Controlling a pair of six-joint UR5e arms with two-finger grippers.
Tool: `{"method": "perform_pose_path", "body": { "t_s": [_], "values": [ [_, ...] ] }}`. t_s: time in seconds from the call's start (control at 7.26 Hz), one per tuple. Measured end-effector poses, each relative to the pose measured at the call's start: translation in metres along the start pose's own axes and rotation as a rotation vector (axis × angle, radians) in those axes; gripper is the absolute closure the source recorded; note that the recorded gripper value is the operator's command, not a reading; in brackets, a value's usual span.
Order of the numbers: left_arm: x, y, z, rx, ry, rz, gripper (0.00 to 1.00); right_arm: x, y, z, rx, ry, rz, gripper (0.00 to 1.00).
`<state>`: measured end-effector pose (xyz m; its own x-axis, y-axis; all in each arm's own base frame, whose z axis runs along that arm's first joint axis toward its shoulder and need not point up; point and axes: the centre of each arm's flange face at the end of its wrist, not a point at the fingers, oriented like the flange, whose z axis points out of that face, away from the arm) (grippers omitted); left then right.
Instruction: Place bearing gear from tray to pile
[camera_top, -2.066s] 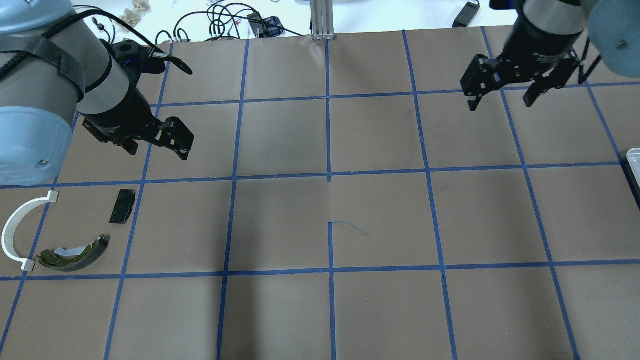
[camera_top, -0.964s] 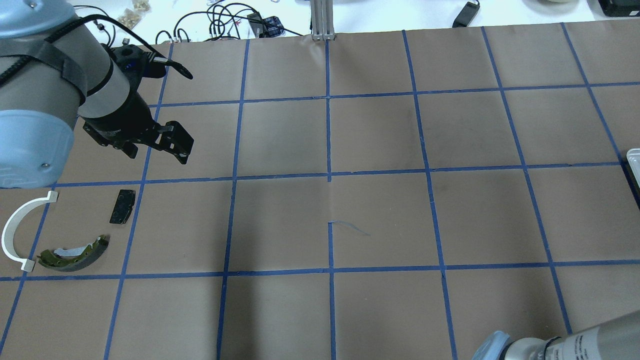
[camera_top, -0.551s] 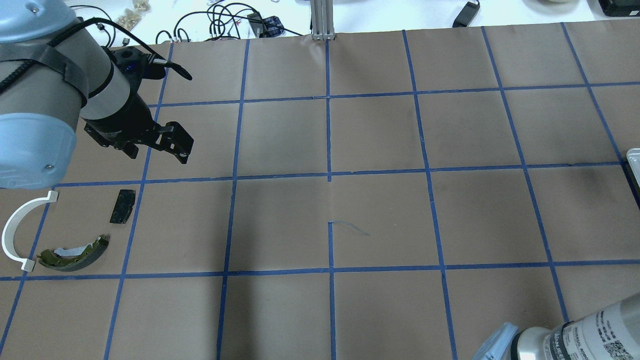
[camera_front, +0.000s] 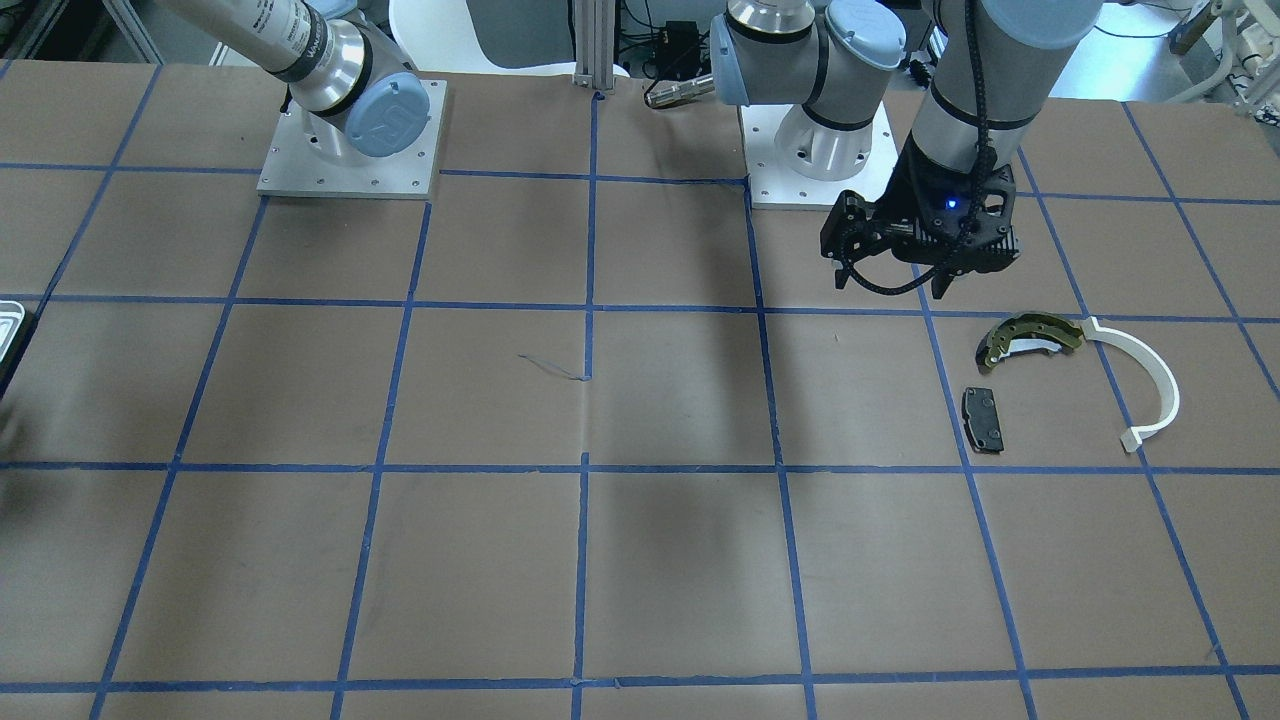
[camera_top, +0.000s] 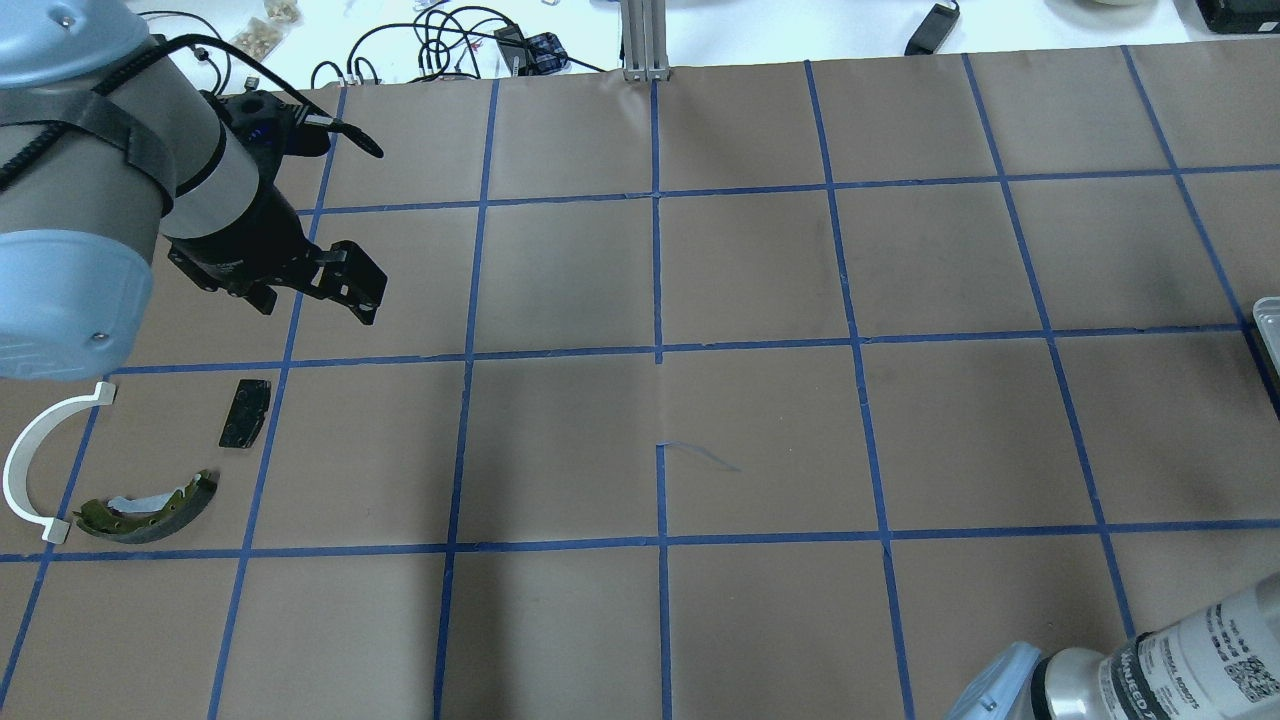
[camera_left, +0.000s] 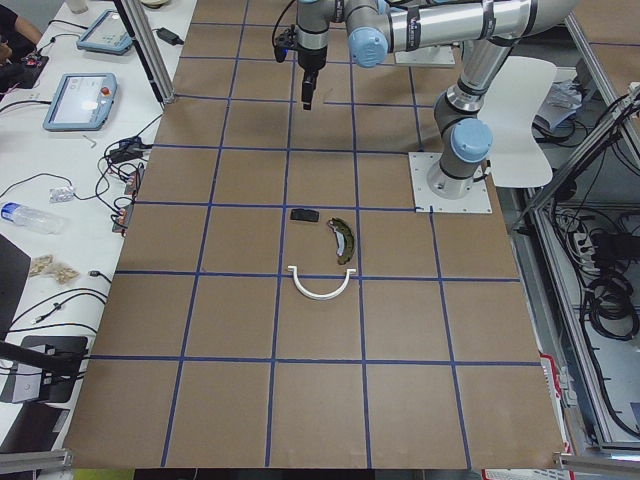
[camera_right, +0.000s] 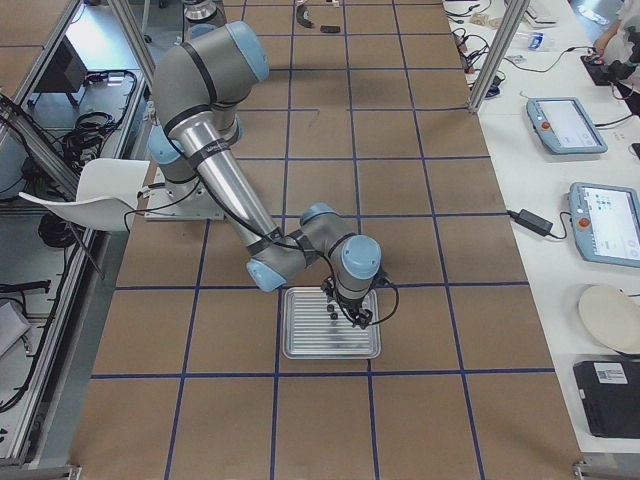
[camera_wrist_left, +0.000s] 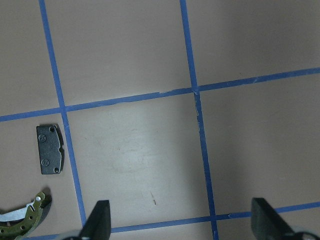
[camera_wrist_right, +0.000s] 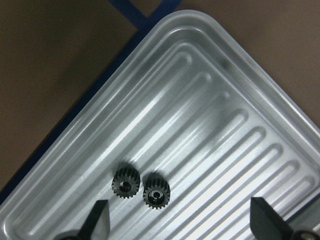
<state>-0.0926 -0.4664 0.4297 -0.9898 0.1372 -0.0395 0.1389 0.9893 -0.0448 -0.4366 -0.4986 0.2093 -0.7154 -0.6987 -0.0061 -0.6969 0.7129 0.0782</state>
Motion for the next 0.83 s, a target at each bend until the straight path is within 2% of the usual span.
{"method": "perform_pose_path", "body": {
  "t_s": [0.41, 0.69, 0.83],
  "values": [
    [0.001, 0.001, 0.006, -0.014, 0.005, 0.002, 0.00, -0.004, 0.002, 0.008, 0.001, -0.007, -0.203, 0.01],
    [0.002, 0.007, 0.008, -0.018, 0.003, 0.003, 0.00, -0.006, 0.012, 0.014, 0.008, -0.002, -0.337, 0.05],
    [0.002, 0.007, 0.011, -0.024, 0.003, 0.005, 0.00, -0.010, 0.015, 0.020, 0.007, 0.012, -0.389, 0.14]
  ]
}}
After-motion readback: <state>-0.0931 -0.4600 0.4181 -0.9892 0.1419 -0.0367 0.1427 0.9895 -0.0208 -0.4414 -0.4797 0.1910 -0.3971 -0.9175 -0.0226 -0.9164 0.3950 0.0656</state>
